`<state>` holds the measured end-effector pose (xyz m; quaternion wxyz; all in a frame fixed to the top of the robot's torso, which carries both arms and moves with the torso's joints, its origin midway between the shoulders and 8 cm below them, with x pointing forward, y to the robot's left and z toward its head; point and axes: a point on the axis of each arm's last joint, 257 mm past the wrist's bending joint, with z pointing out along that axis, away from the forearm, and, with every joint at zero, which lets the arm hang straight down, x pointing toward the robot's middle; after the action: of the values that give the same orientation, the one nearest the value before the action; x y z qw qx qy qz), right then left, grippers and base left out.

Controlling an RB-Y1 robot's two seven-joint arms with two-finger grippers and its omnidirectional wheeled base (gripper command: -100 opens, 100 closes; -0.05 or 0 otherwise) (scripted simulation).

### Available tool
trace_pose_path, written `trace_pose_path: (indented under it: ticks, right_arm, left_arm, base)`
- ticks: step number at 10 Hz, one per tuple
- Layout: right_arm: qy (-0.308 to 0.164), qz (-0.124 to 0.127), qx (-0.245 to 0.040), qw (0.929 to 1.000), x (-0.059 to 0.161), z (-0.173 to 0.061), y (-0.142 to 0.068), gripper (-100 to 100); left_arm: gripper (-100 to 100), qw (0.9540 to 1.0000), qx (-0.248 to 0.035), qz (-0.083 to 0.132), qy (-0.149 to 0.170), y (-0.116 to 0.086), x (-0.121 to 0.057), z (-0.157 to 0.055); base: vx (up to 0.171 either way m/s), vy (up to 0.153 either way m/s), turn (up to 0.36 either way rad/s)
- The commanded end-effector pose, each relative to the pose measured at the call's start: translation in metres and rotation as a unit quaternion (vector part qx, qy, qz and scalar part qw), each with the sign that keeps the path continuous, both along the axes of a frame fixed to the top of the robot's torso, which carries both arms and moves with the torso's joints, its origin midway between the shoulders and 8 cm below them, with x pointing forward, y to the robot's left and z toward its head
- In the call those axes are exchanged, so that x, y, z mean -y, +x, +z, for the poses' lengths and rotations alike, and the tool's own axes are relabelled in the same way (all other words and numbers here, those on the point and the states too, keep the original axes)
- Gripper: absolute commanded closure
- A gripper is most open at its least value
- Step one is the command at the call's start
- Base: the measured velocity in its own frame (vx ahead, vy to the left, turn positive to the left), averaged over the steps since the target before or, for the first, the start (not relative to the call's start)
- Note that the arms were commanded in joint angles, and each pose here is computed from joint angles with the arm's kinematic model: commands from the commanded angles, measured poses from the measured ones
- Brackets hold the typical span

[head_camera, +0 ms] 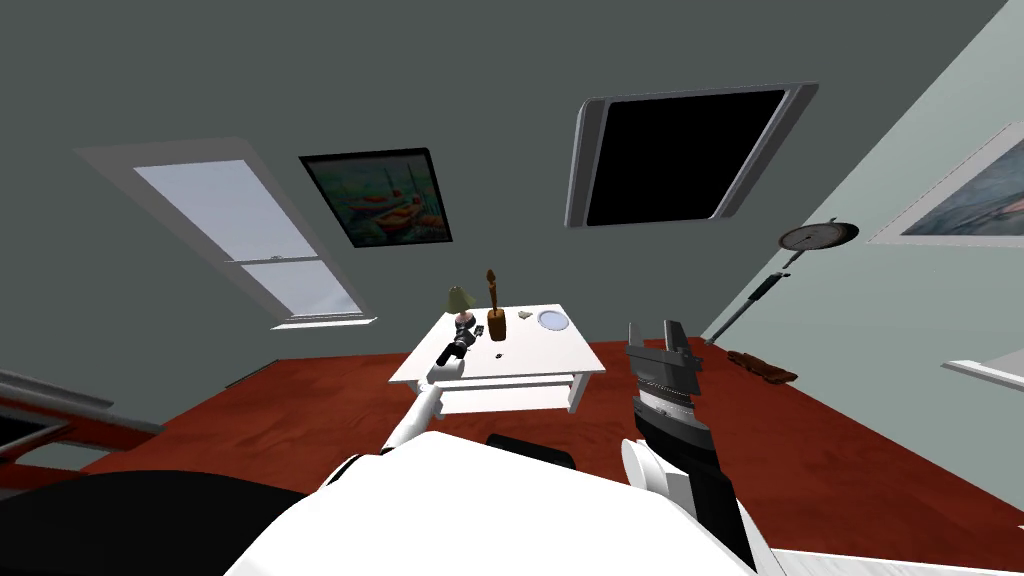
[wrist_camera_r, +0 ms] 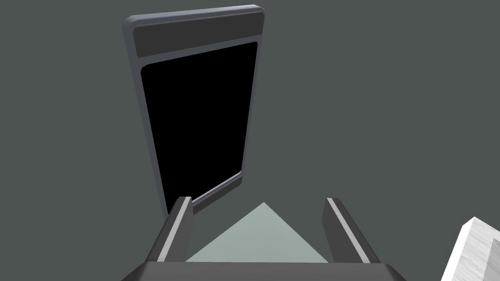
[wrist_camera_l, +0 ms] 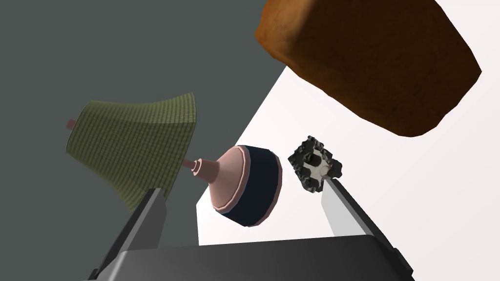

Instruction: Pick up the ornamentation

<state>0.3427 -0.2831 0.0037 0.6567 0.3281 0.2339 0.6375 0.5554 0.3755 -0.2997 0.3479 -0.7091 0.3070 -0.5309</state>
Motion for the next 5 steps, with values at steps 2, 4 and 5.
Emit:
trace_pose_path:
  ticks: [2, 4, 5]
  right_arm:
    - [0.0, 0.0, 0.0, 1.0, 0.0, 0.0, 0.0, 0]
    - [0.0, 0.0, 0.0, 1.0, 0.0, 0.0, 0.0, 0]
    - [0.0, 0.0, 0.0, 1.0, 0.0, 0.0, 0.0, 0]
  left_arm:
    - [-100, 0.9986, -0.04, 0.011, -0.032, 0.005, -0.002, -0.024]
    - [-100, 0.9959, -0.071, 0.019, -0.051, 0.004, -0.004, -0.046]
    - [-100, 0.9955, -0.077, 0.02, -0.052, 0.002, -0.004, -0.051]
  base:
    - [-0.033, 0.068, -0.089]
    - [-0.032, 0.063, -0.078]
    - [-0.026, 0.05, -0.069]
